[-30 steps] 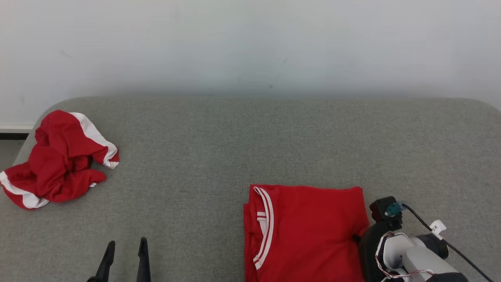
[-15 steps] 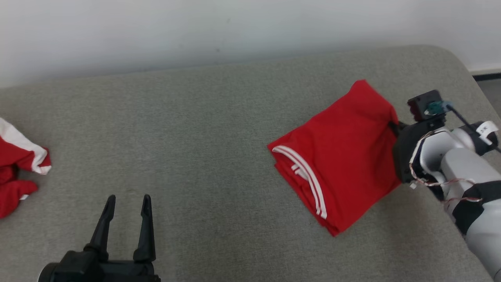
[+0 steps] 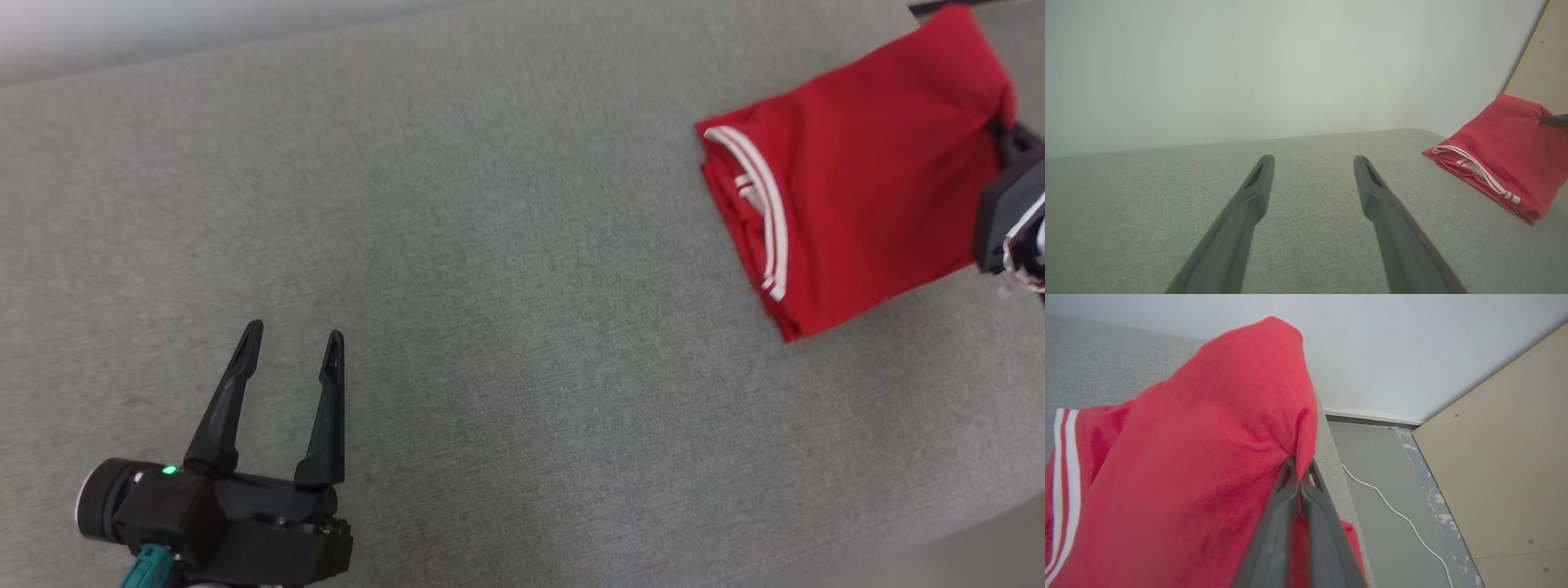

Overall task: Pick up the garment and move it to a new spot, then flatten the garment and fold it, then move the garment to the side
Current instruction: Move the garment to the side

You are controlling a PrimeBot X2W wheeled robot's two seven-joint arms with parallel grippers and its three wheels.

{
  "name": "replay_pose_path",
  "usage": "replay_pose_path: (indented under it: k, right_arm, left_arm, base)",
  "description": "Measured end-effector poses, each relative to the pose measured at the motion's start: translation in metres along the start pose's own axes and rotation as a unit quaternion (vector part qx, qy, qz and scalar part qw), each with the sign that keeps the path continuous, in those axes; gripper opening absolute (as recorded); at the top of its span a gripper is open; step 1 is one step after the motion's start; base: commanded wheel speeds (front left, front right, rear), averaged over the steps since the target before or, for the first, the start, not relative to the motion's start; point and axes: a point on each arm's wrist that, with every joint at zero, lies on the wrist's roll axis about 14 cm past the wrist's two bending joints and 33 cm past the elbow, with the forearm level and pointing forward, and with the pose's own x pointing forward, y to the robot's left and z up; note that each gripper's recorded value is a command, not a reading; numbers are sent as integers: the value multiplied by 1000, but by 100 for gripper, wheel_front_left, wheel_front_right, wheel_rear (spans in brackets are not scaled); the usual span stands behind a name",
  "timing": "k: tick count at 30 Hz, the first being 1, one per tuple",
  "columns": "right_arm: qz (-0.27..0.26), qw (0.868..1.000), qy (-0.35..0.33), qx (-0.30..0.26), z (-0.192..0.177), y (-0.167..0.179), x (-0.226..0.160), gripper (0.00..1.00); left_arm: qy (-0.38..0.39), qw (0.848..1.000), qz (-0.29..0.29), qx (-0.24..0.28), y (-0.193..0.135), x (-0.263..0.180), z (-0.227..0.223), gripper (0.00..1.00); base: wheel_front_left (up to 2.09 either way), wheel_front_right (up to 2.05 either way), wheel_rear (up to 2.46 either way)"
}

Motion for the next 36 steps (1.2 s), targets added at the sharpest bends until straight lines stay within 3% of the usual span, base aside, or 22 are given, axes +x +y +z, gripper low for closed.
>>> replay_pose_path:
  k: [7,15,17,18,19,28,33,36]
  right_arm:
    - [-46,998,-12,-43,-1,-35,14,0]
    - [-51,995,-31,-81,2,-32,32,0]
    - [-49,995,-34,-84,1,-28,34,32]
    - [-47,995,-36,-85,2,-26,34,80]
    - [-47,995,-40,-83,4,-24,34,100]
    - [-31,995,-76,-54,7,-4,20,100]
    - [-19,993,-110,24,8,17,5,100]
    - [1,985,-151,84,12,38,-19,100]
  left_arm:
    - [12,1000,-18,-5,2,14,-22,100]
    - [22,999,-22,-9,10,26,-42,100]
    - [23,999,-22,-10,10,27,-43,100]
    - [22,999,-23,-10,10,28,-43,100]
    - [21,999,-23,-10,10,28,-42,100]
    - [20,1000,13,-8,23,15,-28,100]
    - [25,999,37,-5,30,-2,-20,100]
    - [28,997,70,4,42,-24,-8,100]
  base:
    - [0,0,0]
    - [0,0,0]
    - [0,0,0]
    - [0,0,0]
    - [0,0,0]
    - [0,0,0]
    - [0,0,0]
    - [0,0,0]
